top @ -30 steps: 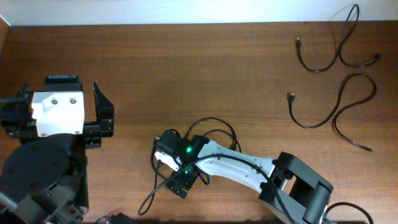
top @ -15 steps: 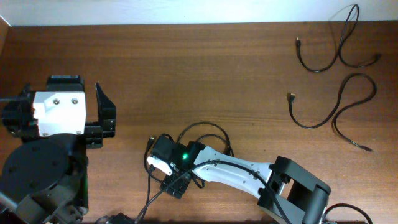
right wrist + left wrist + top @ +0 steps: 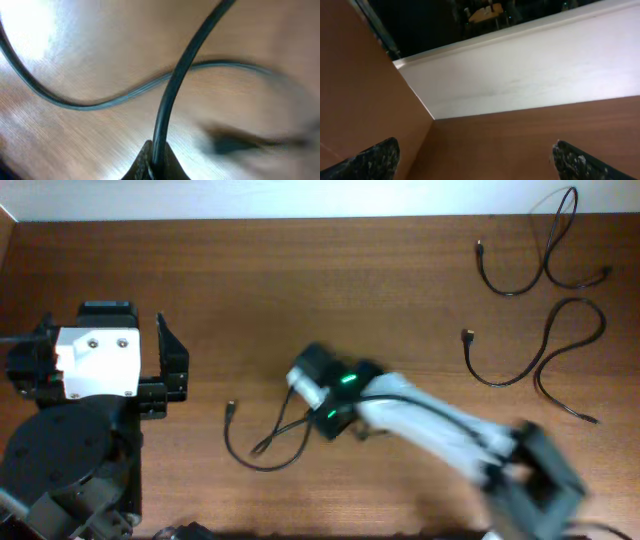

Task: Untangle cables

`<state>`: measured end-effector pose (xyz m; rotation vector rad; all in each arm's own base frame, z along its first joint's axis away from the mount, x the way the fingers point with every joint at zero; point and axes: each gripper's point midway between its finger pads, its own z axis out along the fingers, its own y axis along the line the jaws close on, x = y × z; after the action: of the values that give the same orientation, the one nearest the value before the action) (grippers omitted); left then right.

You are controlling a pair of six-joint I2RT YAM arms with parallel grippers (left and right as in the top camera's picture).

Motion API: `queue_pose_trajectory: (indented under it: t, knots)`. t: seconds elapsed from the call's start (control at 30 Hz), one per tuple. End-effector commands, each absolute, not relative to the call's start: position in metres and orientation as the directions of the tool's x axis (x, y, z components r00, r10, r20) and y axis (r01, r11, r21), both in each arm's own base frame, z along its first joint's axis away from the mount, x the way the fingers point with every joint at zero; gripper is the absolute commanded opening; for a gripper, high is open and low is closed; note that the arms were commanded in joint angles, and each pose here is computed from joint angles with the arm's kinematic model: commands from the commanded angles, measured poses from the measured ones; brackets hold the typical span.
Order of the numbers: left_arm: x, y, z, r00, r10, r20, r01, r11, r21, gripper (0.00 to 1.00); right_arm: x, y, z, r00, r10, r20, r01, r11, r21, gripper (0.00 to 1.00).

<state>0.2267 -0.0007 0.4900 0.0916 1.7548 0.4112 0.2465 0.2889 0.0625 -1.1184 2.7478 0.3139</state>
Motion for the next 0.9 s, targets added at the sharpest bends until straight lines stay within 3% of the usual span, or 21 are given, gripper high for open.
queue_pose_trajectory:
  t: [0.0, 0.1, 0.17, 0.3, 0.4, 0.6, 0.77, 0.87]
  knots:
    - [0.227, -0.006, 0.492, -0.216, 0.287, -0.933, -0.126, 0.94, 0.318, 0.99, 0.292, 0.202, 0.23, -0.652, -0.428, -0.626, -0.514, 0.856, -0.05, 0.04]
    - [0.231, -0.009, 0.49, -0.225, 0.293, -0.929, -0.122, 0.938, 0.325, 0.99, 0.287, 0.107, 0.321, -0.536, -0.189, -0.823, -0.261, 0.964, -0.051, 0.04]
    - [0.236, -0.015, 0.486, -0.234, 0.301, -0.924, -0.1, 0.938, 0.331, 0.99, 0.27, 0.033, 0.352, -0.47, -0.06, -0.88, -0.001, 0.998, -0.068, 0.04]
    - [0.249, -0.024, 0.479, -0.264, 0.322, -0.909, -0.086, 0.931, 0.354, 0.99, 0.222, -0.075, 0.352, -0.46, 0.143, -0.877, 0.422, 0.904, -0.074, 0.04]
    - [0.246, -0.022, 0.479, -0.262, 0.32, -0.91, -0.087, 0.931, 0.353, 0.99, 0.206, -0.131, 0.343, -0.351, 0.381, -0.855, 0.671, 0.739, 0.054, 0.04]
    - [0.245, -0.021, 0.477, -0.273, 0.327, -0.905, -0.083, 0.929, 0.361, 0.99, 0.206, -0.194, 0.317, -0.208, 0.618, -0.758, 0.783, 0.57, 0.25, 0.04]
    - [0.245, -0.02, 0.475, -0.28, 0.331, -0.901, -0.085, 0.927, 0.366, 0.99, 0.217, -0.236, 0.245, -0.245, 0.786, -0.568, 0.862, 0.444, 0.243, 0.04]
    - [0.245, -0.02, 0.475, -0.28, 0.331, -0.901, -0.084, 0.927, 0.366, 0.99, 0.211, -0.24, 0.239, -0.219, 0.813, -0.539, 0.882, 0.401, 0.247, 0.04]
